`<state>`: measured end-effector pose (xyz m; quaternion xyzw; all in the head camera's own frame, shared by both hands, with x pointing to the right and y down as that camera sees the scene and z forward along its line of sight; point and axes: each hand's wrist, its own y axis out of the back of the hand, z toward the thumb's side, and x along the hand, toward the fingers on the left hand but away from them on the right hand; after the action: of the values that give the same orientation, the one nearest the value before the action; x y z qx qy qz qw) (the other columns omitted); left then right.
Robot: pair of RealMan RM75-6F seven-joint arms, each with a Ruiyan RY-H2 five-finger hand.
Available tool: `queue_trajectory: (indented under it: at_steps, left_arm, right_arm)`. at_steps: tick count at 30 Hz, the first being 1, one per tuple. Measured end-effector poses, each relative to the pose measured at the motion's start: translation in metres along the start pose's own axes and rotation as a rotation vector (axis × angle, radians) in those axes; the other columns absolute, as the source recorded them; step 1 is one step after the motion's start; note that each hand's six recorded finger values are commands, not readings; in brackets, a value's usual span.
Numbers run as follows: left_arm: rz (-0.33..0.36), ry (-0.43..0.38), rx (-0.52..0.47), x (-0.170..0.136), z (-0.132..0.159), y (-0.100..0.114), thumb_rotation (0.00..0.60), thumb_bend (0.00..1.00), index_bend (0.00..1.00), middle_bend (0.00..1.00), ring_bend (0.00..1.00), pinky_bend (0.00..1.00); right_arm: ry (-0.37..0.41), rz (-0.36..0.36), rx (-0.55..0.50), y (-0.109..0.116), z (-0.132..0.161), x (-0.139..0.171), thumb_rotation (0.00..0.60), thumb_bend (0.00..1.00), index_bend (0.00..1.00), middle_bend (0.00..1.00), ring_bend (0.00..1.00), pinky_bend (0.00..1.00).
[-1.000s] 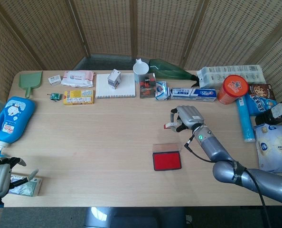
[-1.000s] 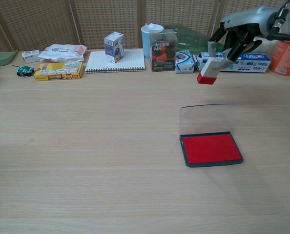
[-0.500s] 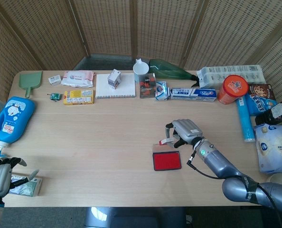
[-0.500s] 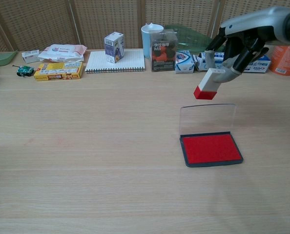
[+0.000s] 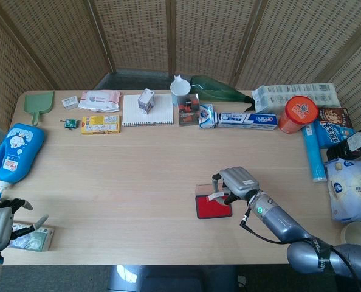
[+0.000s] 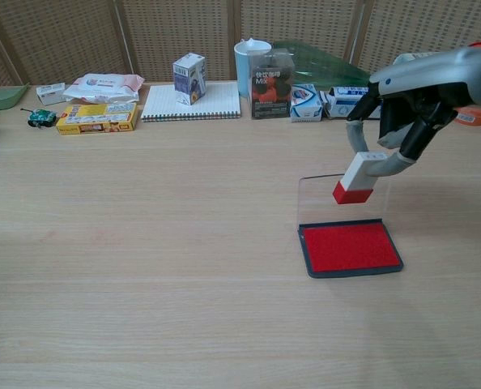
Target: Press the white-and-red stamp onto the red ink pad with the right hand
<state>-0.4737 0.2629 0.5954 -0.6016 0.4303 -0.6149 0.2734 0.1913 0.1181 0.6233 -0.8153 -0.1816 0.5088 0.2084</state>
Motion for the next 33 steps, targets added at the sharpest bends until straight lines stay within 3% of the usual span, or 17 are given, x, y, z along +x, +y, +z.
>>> queue_trajectory:
  at_steps: [14,33]
  left_arm:
    - [0.025,-0.027,0.018,0.005,0.005,0.011,0.185,0.12,0.46,0.43,0.32,0.18]
    - [0.035,-0.048,0.037,0.013,0.009,0.024,0.185,0.12,0.46,0.41,0.32,0.18]
  right_arm:
    - [-0.023,0.041,0.075,-0.036,-0.004,0.002,0.600,0.43,0.71,1.00,1.00,1.00]
    - [-0.015,0.017,0.174,-0.046,0.006,-0.007,0.600,0.43,0.71,1.00,1.00,1.00]
